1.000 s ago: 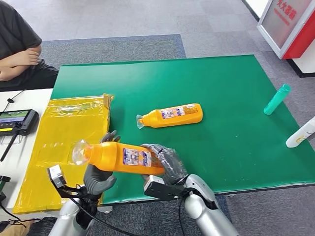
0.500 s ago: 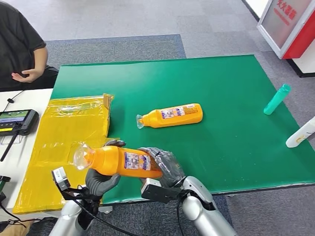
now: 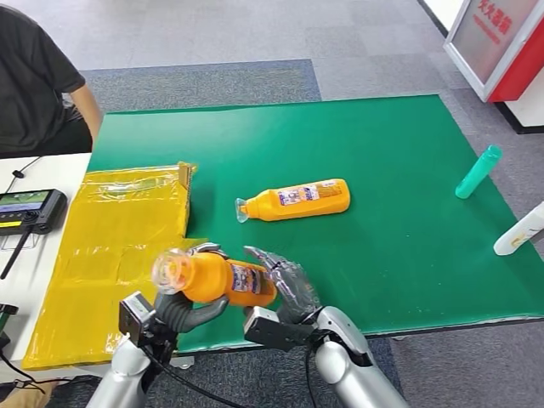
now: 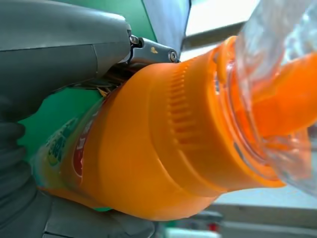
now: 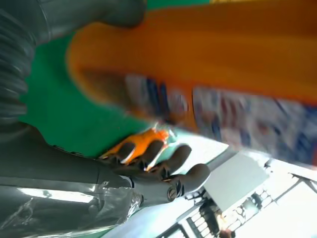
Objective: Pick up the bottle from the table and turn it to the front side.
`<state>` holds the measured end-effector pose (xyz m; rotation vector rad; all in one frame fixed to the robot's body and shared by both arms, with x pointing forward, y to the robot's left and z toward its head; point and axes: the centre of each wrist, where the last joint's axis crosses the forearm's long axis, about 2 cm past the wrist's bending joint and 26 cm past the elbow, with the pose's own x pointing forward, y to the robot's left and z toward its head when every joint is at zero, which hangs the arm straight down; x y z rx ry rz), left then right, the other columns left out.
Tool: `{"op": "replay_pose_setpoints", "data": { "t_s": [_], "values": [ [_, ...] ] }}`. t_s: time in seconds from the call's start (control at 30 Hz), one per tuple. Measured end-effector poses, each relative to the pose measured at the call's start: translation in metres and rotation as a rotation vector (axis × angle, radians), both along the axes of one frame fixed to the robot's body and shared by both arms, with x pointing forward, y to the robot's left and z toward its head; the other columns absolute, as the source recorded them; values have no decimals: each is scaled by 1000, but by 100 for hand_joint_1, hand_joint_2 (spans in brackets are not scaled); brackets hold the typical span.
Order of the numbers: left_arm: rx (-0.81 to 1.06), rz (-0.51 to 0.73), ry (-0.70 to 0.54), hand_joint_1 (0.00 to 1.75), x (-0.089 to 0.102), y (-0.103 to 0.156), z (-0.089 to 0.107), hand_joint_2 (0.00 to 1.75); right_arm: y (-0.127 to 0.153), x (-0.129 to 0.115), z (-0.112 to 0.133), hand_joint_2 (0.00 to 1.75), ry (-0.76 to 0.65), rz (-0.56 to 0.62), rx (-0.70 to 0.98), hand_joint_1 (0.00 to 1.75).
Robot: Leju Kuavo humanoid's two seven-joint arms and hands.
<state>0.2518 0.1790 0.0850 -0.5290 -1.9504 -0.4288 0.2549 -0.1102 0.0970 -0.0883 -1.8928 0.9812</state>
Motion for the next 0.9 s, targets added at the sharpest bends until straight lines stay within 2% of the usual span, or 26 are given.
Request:
{"op": "replay_pose_setpoints", "data": {
  "t_s": [0.27,0.4,0.67,0.9],
  "values": [
    [281,201,-222,175,2,-1,32,175,-7,-1,6,175,-12,-52,16,0],
    [386,275,-292,175,1,-4,46,175,-11,-3,7,175,-10,-74,18,0],
    [670,416,-310,175,1,-9,58,175,-17,-7,6,175,-2,-119,5,0],
    [920,607,-295,175,9,-10,64,175,-22,-10,6,175,6,-150,-11,0]
  ]
}}
